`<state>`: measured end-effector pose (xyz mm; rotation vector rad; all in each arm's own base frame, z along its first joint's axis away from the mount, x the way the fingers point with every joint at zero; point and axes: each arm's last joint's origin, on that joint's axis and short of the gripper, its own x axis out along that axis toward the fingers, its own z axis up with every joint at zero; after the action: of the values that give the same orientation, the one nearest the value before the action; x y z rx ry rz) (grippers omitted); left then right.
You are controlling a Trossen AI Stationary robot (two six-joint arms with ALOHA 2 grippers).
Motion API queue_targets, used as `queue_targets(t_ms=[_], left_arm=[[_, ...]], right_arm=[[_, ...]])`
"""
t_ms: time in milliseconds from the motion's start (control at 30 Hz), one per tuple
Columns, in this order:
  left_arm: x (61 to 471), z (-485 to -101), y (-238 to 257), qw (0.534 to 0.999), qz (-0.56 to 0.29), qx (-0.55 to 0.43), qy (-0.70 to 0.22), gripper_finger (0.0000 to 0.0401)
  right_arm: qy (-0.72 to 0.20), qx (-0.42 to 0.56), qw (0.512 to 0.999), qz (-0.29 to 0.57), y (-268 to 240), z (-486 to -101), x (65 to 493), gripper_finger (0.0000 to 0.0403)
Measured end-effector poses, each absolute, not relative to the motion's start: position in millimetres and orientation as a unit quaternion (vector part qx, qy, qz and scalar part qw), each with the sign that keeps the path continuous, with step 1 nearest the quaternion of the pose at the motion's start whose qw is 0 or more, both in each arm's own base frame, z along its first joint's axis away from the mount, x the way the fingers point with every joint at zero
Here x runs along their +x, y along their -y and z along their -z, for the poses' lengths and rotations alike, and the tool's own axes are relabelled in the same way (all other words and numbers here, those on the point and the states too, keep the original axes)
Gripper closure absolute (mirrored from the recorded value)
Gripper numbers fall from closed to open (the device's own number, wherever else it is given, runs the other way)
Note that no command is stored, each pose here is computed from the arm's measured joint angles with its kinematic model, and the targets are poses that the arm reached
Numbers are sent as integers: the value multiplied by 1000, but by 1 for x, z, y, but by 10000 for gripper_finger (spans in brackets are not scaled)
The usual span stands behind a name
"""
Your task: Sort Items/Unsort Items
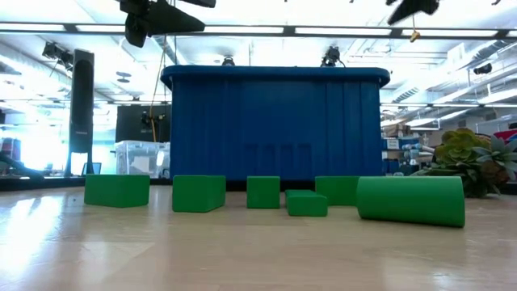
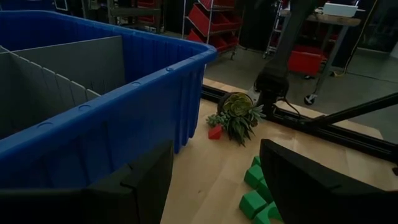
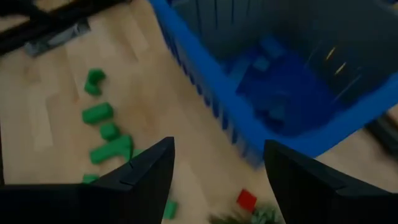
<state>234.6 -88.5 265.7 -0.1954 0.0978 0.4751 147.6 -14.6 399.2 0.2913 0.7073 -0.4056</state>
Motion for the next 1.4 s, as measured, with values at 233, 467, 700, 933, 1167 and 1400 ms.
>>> queue_targets(t_ms=[233, 467, 700, 933, 1167, 1400], left_arm=[[235, -266, 88, 966, -235, -96, -48, 153], [235, -266, 88, 966, -235, -97, -48, 153], [235, -266, 88, 966, -235, -97, -48, 153], [235, -266, 88, 966, -235, -97, -48, 153], [235, -266, 88, 966, -235, -96, -48, 153], [235, -266, 88, 966, -235, -97, -48, 153]], right_arm=[[-415, 127, 886, 163, -2, -341, 157, 158], [-502, 58, 852, 135, -23, -294, 173, 158], [-569, -15, 812, 127, -30, -252, 195, 158], [-643, -86, 753, 111, -28, -214, 218, 159], [-679, -128, 707, 151, -17, -189, 231, 179], [-671, -142, 704, 184, -7, -175, 232, 206]])
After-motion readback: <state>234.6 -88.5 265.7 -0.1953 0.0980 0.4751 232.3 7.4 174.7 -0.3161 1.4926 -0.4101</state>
